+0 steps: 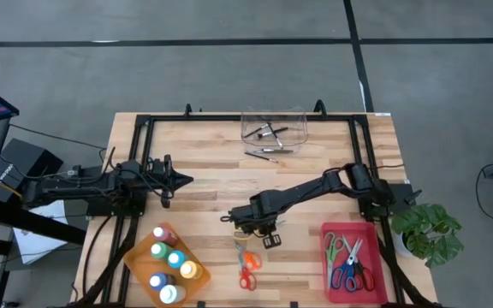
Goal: Pick & Place Paint Supplies
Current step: Put the yellow scissor into the red bin
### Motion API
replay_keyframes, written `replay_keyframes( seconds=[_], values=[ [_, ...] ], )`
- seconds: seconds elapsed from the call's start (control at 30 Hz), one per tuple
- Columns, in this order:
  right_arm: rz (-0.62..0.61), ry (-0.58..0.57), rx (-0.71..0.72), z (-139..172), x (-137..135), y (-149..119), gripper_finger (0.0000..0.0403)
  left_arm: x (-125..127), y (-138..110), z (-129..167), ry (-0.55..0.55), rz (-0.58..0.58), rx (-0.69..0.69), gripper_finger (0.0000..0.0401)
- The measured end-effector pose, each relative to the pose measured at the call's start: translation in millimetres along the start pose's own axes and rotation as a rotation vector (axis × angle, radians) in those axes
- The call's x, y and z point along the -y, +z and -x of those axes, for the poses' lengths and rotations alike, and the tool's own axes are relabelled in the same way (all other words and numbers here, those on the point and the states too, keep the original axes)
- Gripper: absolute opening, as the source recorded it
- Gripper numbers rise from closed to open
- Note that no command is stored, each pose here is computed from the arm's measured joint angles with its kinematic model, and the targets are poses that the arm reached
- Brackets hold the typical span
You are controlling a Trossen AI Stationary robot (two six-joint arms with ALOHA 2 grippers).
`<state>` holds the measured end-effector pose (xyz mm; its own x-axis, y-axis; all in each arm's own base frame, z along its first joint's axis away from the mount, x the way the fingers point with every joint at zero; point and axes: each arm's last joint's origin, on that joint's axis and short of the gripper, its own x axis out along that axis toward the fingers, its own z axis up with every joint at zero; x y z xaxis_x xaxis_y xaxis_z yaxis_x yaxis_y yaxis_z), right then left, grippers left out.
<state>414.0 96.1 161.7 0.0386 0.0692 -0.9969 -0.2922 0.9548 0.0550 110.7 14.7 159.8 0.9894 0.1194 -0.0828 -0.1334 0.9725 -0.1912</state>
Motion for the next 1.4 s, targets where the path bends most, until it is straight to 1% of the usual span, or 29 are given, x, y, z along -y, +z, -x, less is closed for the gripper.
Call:
replay_keyframes(
  seconds=[0.17,0.3,0.47,0.63,0.7,0.77,1.0,1.1,1.3,1.4],
  values=[
    [-0.025,-0.007,0.055,25.2,-2.0,-3.3,0.0039,-0.2,-0.7,-0.5,0.002,0.000,-0.008,0.0000],
    [-0.053,-0.006,0.091,51.9,-8.7,-11.0,0.0039,-0.3,-1.2,-0.9,0.003,0.000,-0.014,0.0000],
    [-0.150,0.000,0.074,81.8,-21.0,-28.2,0.0039,-0.3,-1.3,-0.9,0.003,0.000,-0.014,0.0000],
    [-0.262,0.013,0.067,105.4,-46.4,-50.4,0.0039,-0.3,-1.2,-0.9,0.003,0.000,-0.014,0.0000],
    [-0.332,0.019,0.064,110.9,-56.9,-62.8,0.0039,-0.3,-1.3,-0.9,0.003,0.000,-0.014,0.0000],
    [-0.429,0.022,0.053,114.6,-66.6,-76.3,0.0039,-0.3,-1.3,-0.9,0.003,0.000,-0.014,0.0000],
    [-0.825,0.022,0.011,116.6,-98.5,-129.9,0.0039,-0.3,-1.3,-0.9,0.003,0.000,-0.014,0.0000],
    [-0.961,0.023,-0.004,117.3,-114.8,-154.1,0.0039,-0.3,-1.2,-0.9,0.003,0.000,-0.014,0.0000],
    [-1.132,0.018,-0.028,117.1,-147.8,-196.2,0.0039,-0.3,-1.3,-0.9,0.003,0.000,-0.014,0.0000],
    [-1.244,0.003,-0.043,113.6,-162.0,-212.5,0.0039,-0.3,-1.2,-0.9,0.003,0.000,-0.014,0.0000]
  ],
)
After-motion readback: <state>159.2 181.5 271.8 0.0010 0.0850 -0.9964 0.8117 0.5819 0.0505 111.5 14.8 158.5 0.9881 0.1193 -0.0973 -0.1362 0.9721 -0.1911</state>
